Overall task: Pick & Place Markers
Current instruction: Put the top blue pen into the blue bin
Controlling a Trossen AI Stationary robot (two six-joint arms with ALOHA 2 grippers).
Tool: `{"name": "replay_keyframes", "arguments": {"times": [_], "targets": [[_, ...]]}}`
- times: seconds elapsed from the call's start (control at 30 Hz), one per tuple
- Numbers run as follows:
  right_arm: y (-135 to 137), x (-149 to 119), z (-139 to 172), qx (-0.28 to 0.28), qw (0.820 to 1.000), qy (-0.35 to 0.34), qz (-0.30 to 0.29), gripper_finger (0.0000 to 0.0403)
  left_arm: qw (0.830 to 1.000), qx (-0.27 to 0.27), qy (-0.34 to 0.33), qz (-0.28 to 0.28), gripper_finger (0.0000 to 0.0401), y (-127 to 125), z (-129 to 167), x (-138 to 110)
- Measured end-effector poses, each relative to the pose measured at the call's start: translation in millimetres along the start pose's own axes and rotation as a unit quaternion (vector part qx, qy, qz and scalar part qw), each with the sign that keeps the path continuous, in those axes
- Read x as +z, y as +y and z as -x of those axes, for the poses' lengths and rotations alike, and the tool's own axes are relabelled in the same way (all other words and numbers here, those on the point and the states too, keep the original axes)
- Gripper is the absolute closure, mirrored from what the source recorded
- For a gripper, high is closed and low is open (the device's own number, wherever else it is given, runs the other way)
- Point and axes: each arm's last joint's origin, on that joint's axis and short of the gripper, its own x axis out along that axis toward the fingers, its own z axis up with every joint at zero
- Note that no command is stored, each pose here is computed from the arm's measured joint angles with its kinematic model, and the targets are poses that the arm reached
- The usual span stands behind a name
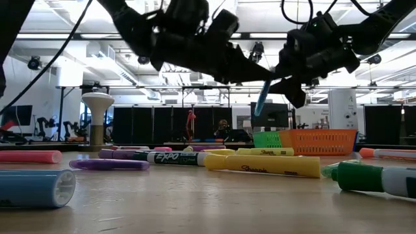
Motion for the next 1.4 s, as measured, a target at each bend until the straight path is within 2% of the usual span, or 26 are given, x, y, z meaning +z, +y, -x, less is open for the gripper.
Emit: {"name": "replay_keyframes", "arguments": {"times": [0.13, 0.27, 0.37, 0.43, 0.57, 0.73, 0.9, 1.1, 1.2, 1.4], "targets": [[0, -3, -1, 0.0, 0.997, 0.004, 0.073, 0.0245, 0.997, 0.023, -0.05, 0.059, 0.0376, 15, 17, -7], [5, -7, -4, 0.005, 0.988, 0.01, 0.153, 0.0245, 0.984, 0.05, -0.11, 0.13, 0.0376, 31, 39, -9], [13, -12, -9, -0.006, 0.971, 0.013, 0.237, 0.0245, 0.97, 0.063, -0.138, 0.192, 0.0376, 43, 54, -12], [20, -16, -13, -0.022, 0.952, 0.014, 0.304, 0.0245, 0.958, 0.069, -0.153, 0.232, 0.0376, 50, 62, -12], [37, -24, -21, -0.072, 0.899, 0.008, 0.432, 0.0245, 0.929, 0.069, -0.173, 0.32, 0.0376, 64, 74, -9], [59, -26, -26, -0.144, 0.814, -0.031, 0.561, 0.0245, 0.88, 0.048, -0.181, 0.437, 0.0376, 79, 81, -13], [76, -26, -26, -0.189, 0.724, -0.061, 0.661, 0.0245, 0.846, 0.038, -0.183, 0.5, 0.0376, 88, 86, -17], [79, -25, -29, -0.196, 0.634, -0.056, 0.746, 0.0245, 0.817, 0.004, -0.187, 0.545, 0.0376, 92, 85, -9], [81, -24, -33, -0.198, 0.598, -0.053, 0.775, 0.0245, 0.81, -0.009, -0.186, 0.556, 0.0376, 94, 84, -4], [86, -18, -51, -0.203, 0.568, -0.033, 0.797, 0.0245, 0.808, -0.004, -0.159, 0.567, 0.0376, 98, 78, 1]]}}
